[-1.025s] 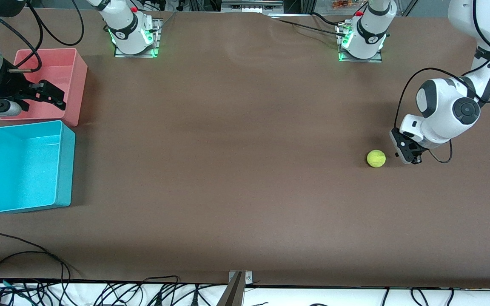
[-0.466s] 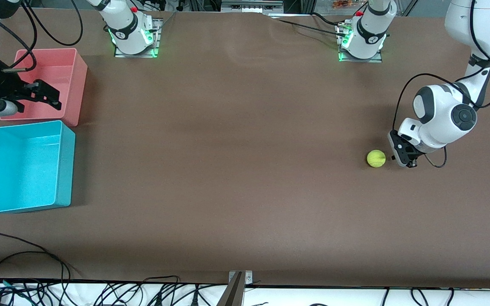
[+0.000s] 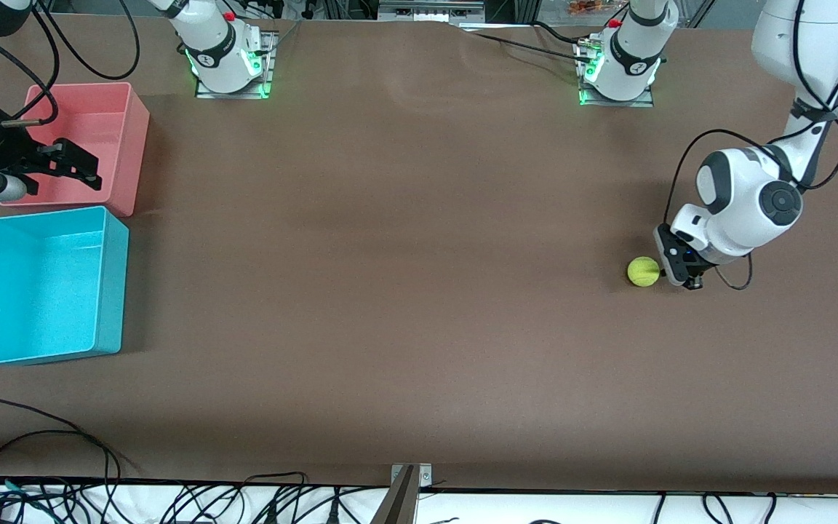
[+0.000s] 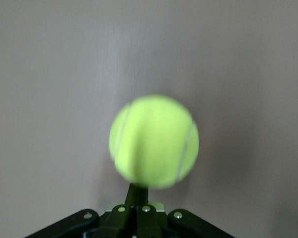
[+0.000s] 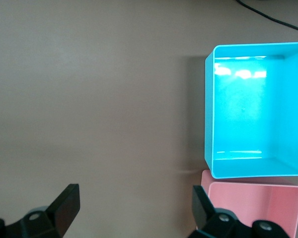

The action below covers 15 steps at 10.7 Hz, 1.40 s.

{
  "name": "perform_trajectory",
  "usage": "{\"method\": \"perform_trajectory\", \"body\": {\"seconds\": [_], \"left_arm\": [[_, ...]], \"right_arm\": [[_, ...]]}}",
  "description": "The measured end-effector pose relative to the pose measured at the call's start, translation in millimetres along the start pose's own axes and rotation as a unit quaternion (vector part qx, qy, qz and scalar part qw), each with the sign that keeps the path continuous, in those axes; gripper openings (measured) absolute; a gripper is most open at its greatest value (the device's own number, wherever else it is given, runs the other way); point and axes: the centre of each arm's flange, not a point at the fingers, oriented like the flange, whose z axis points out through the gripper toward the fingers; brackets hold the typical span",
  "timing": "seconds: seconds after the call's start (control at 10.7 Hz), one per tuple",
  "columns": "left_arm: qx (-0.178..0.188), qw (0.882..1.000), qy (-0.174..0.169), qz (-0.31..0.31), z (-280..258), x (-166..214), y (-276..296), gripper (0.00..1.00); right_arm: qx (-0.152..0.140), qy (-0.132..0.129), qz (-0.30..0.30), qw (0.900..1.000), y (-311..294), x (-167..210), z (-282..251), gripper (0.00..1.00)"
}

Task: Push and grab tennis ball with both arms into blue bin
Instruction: 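Push the tennis ball with the left gripper toward the right gripper, then reach the right gripper to the ball while the left gripper withdraws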

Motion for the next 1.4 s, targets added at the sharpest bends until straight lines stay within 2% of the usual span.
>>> {"method": "perform_trajectory", "body": {"seconds": [0.19, 0.47, 0.56, 1.12, 1.21, 1.4], "left_arm": [[-0.004, 1.0, 0.026, -0.004, 16.2, 44.7, 9.2, 0.01], [0.0, 0.996, 0.058, -0.073, 7.3, 147.7, 21.9, 0.01], [0.001, 0.995, 0.061, -0.084, 4.1, 160.8, 23.4, 0.01], [0.013, 0.99, 0.061, -0.125, -11.7, 122.4, 1.1, 0.03], [0.016, 0.99, 0.06, -0.13, -19.7, 116.5, -2.2, 0.13], [0.012, 0.989, 0.058, -0.135, -37.3, 108.0, -5.3, 0.38]], "right_arm": [[0.0, 0.0, 0.0, 1.0, -0.1, 0.1, -0.1, 1.0], [-0.001, 0.001, 0.0, 1.0, 0.4, 0.1, -0.4, 1.0], [-0.001, 0.001, 0.0, 1.0, 0.6, 0.1, -0.4, 1.0], [0.001, -0.008, -0.002, 1.0, 2.2, 6.2, 18.3, 1.0], [0.001, -0.01, -0.004, 1.0, 2.5, 9.9, 31.4, 1.0], [0.002, -0.013, -0.006, 1.0, 2.4, 14.5, 56.9, 1.0]]}}
